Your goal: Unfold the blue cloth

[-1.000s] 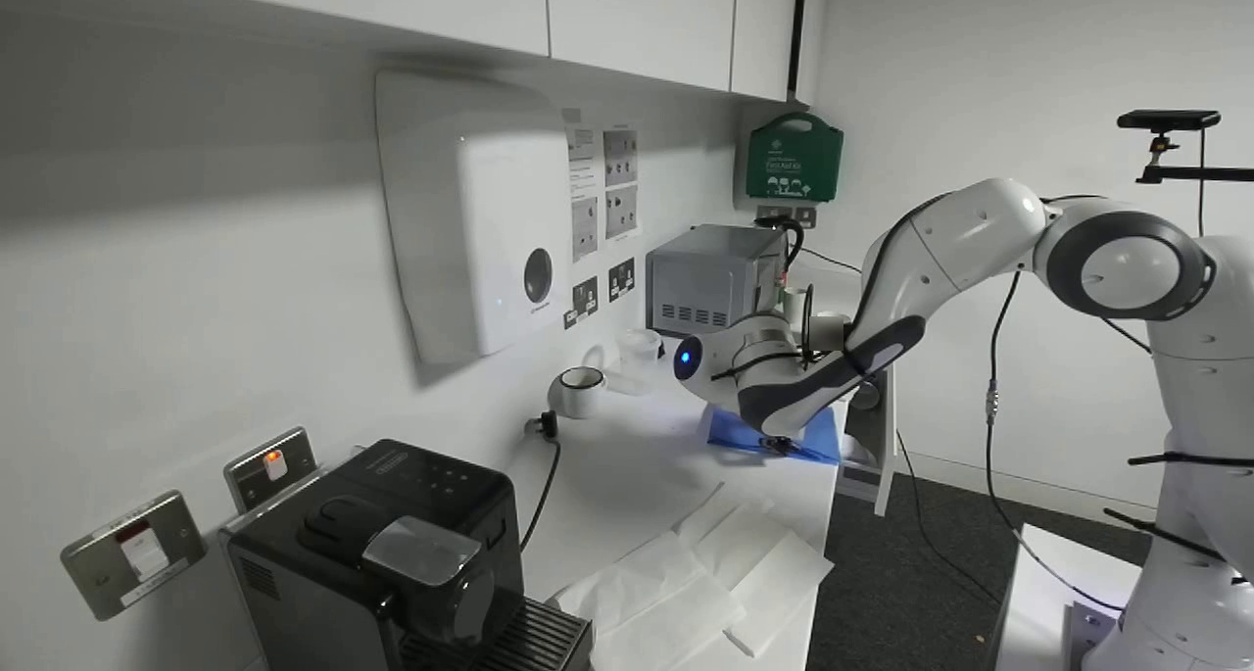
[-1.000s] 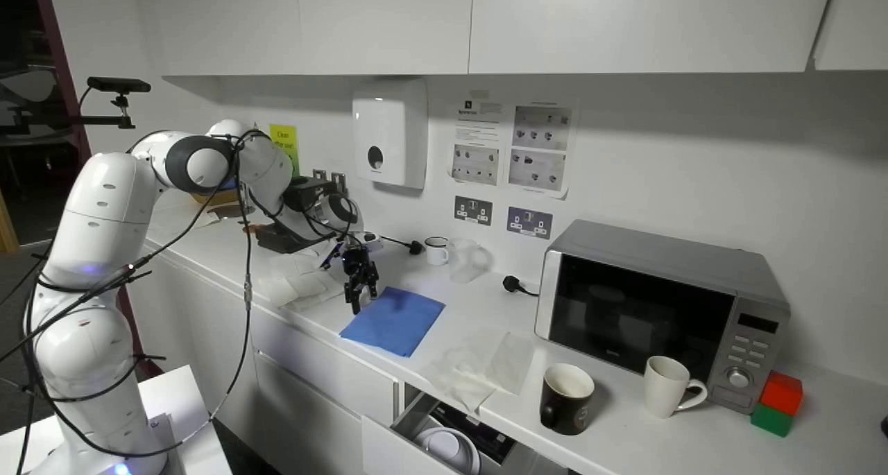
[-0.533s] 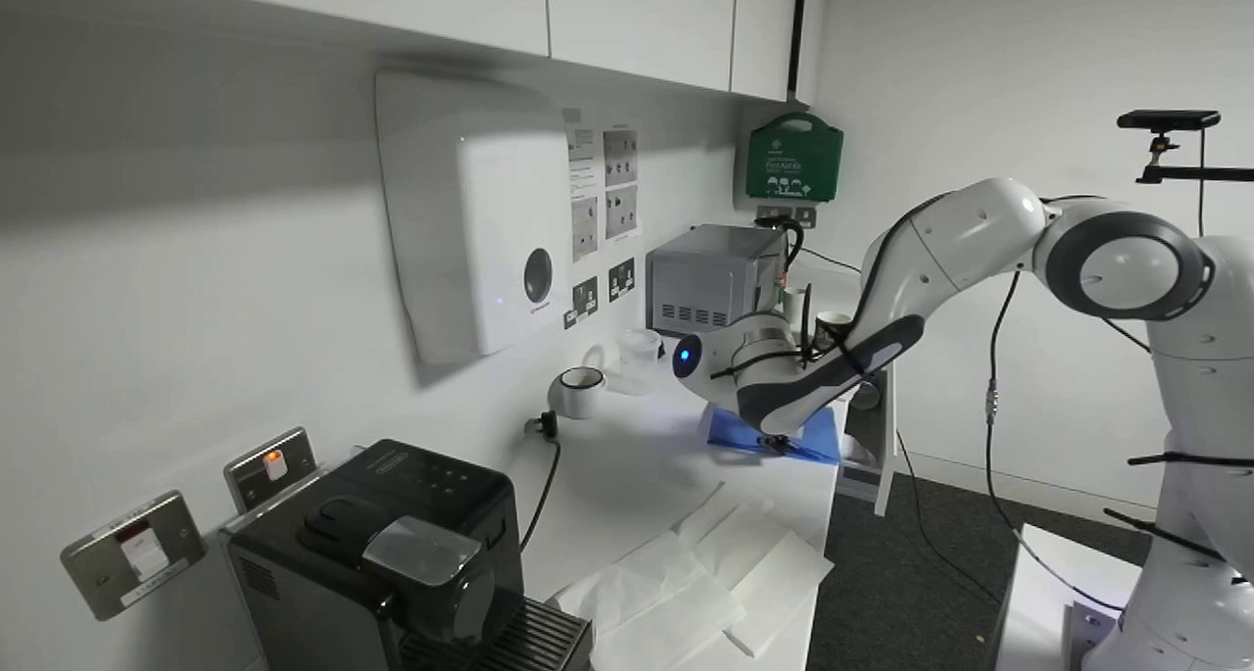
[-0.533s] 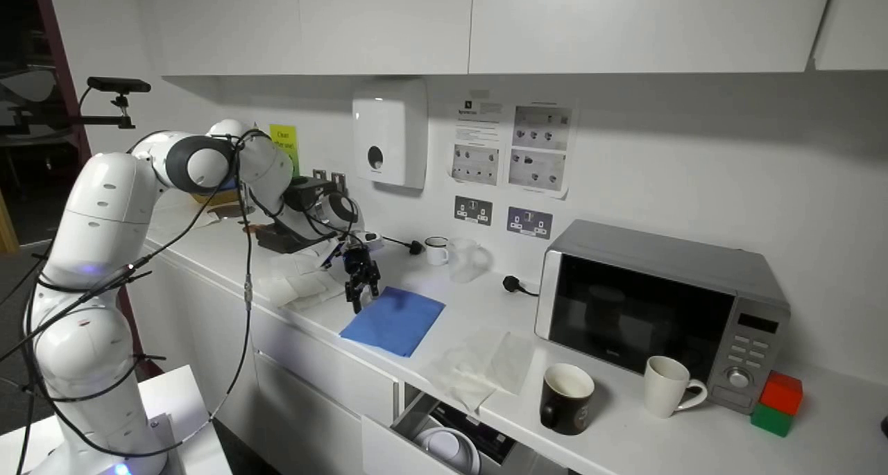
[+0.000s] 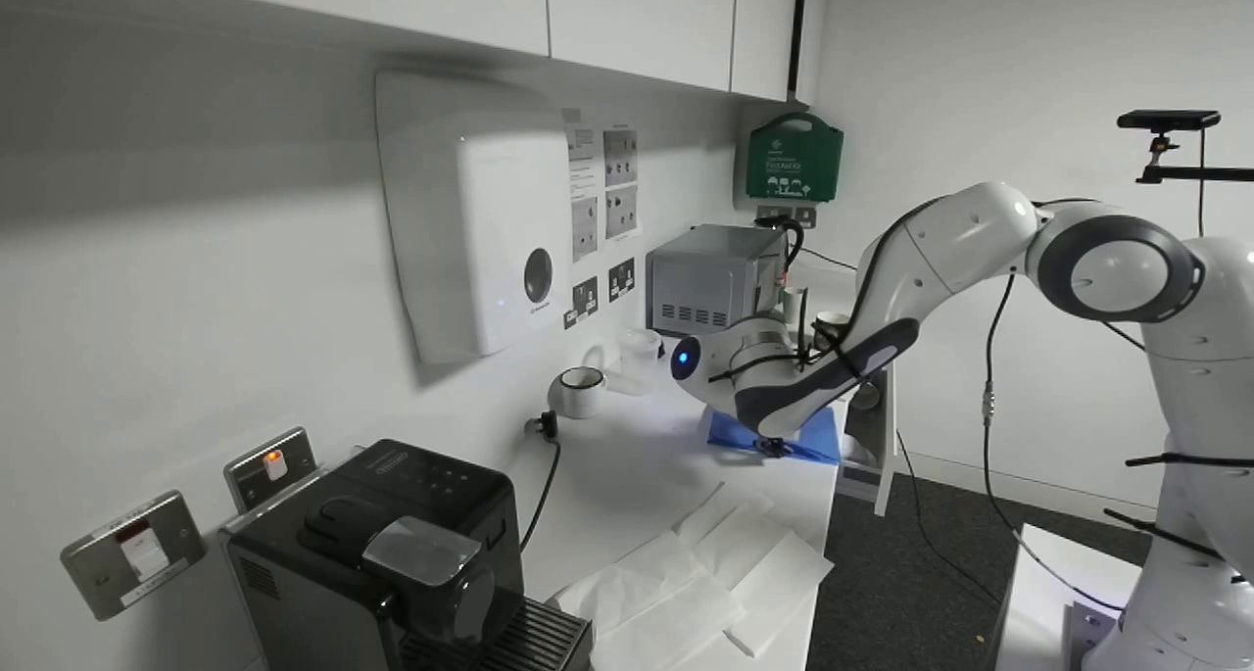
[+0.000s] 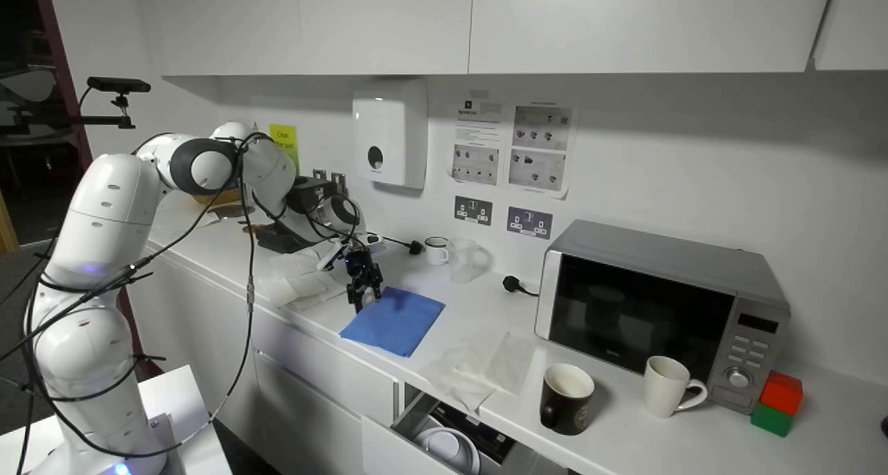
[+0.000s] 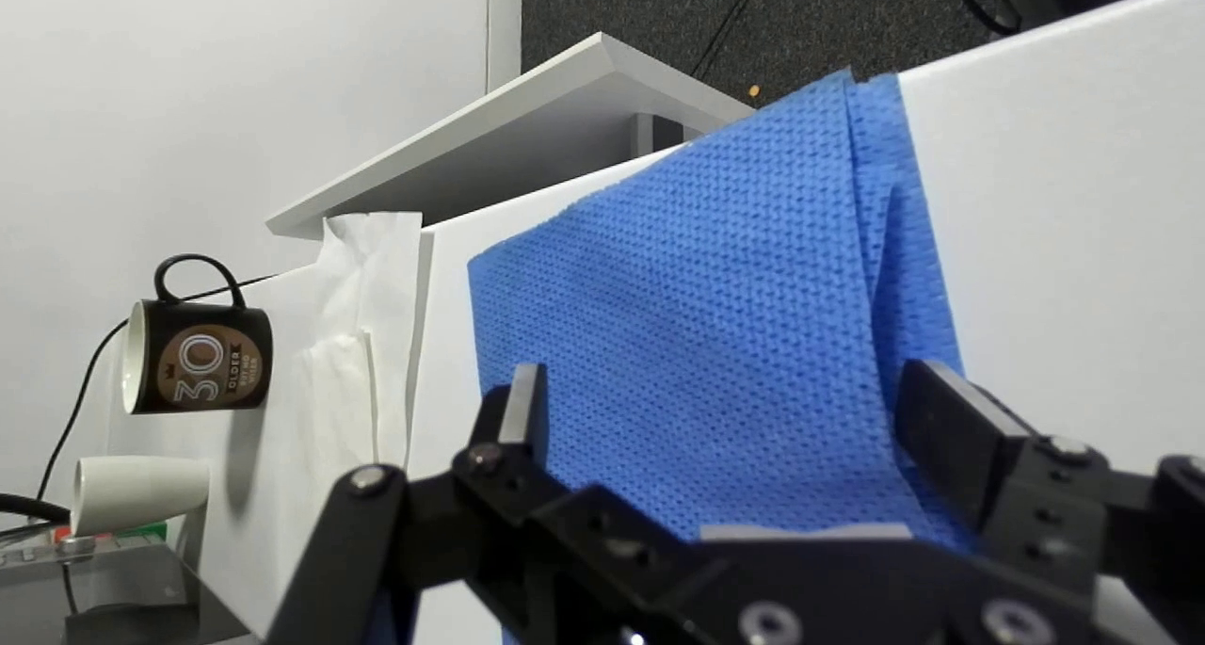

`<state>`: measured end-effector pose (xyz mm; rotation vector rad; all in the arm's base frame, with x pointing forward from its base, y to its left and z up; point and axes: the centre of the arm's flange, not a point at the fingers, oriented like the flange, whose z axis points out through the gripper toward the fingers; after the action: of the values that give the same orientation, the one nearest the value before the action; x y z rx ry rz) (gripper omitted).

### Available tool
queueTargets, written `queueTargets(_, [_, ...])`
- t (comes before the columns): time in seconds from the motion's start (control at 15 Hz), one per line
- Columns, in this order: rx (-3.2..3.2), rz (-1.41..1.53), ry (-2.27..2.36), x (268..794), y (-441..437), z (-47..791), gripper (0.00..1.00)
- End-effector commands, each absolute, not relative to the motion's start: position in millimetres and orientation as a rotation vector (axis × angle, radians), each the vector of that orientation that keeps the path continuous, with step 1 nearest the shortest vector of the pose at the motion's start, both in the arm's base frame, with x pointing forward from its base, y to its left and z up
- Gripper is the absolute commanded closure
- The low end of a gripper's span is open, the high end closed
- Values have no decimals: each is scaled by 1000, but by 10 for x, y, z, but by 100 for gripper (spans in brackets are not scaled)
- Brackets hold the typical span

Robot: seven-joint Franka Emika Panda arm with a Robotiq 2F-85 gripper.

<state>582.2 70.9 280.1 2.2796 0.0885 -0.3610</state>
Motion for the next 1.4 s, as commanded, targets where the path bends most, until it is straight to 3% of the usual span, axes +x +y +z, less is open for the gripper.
queueTargets(0.0, [2291, -377, 115, 5897, 609, 2814, 0])
queueTargets(0.6, [2272, -399, 105, 5876, 513, 2842, 0])
queueTargets(0.67, [2275, -401, 107, 5882, 510, 2835, 25])
queueTargets(0.8, [2280, -406, 115, 5886, 506, 2831, 34])
queueTargets(1.33, [2289, -412, 107, 5869, 472, 2836, 95])
